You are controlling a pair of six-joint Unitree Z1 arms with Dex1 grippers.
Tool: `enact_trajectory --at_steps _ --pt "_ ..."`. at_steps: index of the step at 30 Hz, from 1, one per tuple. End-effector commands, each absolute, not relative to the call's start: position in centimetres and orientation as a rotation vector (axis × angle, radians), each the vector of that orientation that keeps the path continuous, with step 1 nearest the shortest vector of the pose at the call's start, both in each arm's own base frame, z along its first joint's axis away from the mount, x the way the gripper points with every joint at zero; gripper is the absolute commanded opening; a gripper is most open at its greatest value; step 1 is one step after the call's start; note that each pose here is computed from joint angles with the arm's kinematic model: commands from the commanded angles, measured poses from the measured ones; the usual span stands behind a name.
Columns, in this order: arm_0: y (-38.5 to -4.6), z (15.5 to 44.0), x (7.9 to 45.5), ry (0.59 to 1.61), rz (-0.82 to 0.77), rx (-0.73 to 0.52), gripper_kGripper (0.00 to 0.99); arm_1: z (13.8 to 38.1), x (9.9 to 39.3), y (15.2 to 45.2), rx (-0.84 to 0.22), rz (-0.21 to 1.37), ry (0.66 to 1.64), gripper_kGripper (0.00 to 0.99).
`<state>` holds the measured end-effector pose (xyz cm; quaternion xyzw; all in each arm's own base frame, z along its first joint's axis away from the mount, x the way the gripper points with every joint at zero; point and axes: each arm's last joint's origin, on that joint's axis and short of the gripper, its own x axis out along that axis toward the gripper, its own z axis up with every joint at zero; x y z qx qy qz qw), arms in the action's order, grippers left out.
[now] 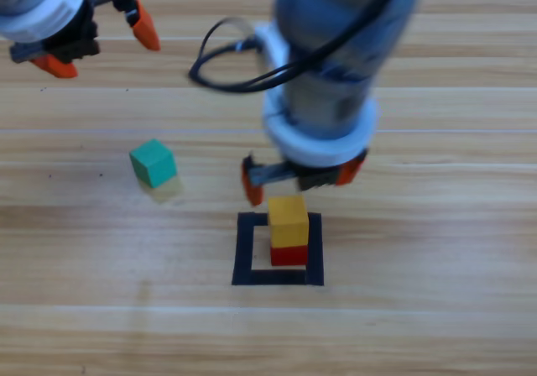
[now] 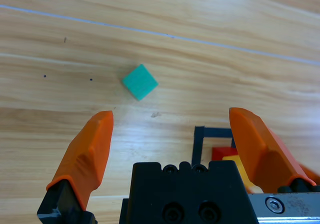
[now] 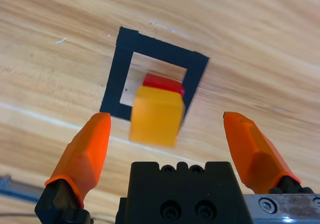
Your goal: Stack the blocks in the rectangular block: red at the bottom, yellow in the middle, green on top
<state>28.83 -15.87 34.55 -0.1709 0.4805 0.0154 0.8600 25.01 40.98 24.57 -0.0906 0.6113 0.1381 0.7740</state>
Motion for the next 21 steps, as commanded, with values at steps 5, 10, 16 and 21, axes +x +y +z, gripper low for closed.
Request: enact_trajectory --at_steps 5,10,16,21 --pt "-18.4 28.1 36.3 1.209 0.349 -0.463 0.965 35.4 16.2 22.6 -0.028 0.713 0.88 0.99" --pt "-19.5 26.0 38.1 1.267 0.458 -0.501 0.96 33.0 15.5 20.1 -0.117 0.635 0.895 0.99" --pt "-21.2 22.7 41.3 1.351 0.591 -0.475 0.96 30.2 15.0 19.4 -0.122 0.609 0.905 0.989" --pt "-21.2 21.7 41.6 1.374 0.608 -0.493 0.96 29.0 14.9 19.0 -0.133 0.602 0.89 0.989"
